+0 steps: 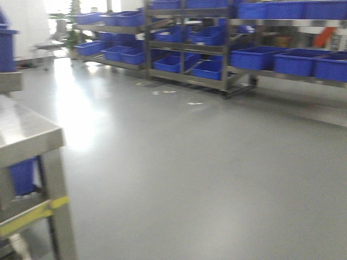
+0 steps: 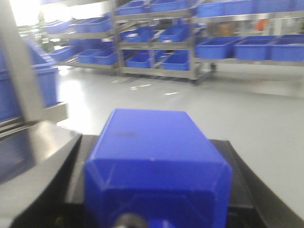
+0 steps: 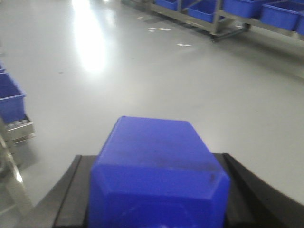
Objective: Pick and sort blue part to right shelf
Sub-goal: 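Drive the base with both blocks held to the rack of blue bins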
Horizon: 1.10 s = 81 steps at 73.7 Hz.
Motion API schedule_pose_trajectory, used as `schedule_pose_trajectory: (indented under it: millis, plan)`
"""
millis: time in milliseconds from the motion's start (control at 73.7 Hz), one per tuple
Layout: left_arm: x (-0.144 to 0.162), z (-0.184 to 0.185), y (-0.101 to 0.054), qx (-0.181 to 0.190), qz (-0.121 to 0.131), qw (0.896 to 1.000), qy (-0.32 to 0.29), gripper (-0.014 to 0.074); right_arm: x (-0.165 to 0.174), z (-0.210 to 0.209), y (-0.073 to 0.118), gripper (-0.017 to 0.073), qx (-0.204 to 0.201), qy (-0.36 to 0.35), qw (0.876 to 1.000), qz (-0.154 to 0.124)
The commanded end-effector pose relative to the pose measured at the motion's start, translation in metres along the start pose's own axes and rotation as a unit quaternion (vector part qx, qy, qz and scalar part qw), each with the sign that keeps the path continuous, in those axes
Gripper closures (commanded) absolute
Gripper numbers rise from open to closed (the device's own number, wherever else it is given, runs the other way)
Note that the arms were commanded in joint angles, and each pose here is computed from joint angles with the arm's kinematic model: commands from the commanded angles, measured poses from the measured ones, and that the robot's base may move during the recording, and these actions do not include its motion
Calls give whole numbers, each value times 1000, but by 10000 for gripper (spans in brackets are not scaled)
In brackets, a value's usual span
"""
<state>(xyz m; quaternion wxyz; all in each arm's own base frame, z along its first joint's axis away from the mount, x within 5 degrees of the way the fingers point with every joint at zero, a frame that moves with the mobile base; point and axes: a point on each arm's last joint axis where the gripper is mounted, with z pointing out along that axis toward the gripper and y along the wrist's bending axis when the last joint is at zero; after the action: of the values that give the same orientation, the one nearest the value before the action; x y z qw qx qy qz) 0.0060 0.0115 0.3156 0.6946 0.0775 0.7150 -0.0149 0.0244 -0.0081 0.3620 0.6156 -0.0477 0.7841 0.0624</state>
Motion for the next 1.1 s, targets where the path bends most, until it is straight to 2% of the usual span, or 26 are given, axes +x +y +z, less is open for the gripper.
schedule_pose_trajectory:
  millis: [0,1086]
  plan:
    - [-15,-9,1,2,1,998,-64,323,-15,-3,1,351,-1,-52,999,-12]
    - [-15,-9,1,2,1,998,-64,323,-15,-3,1,351,-1,-52,999,-12]
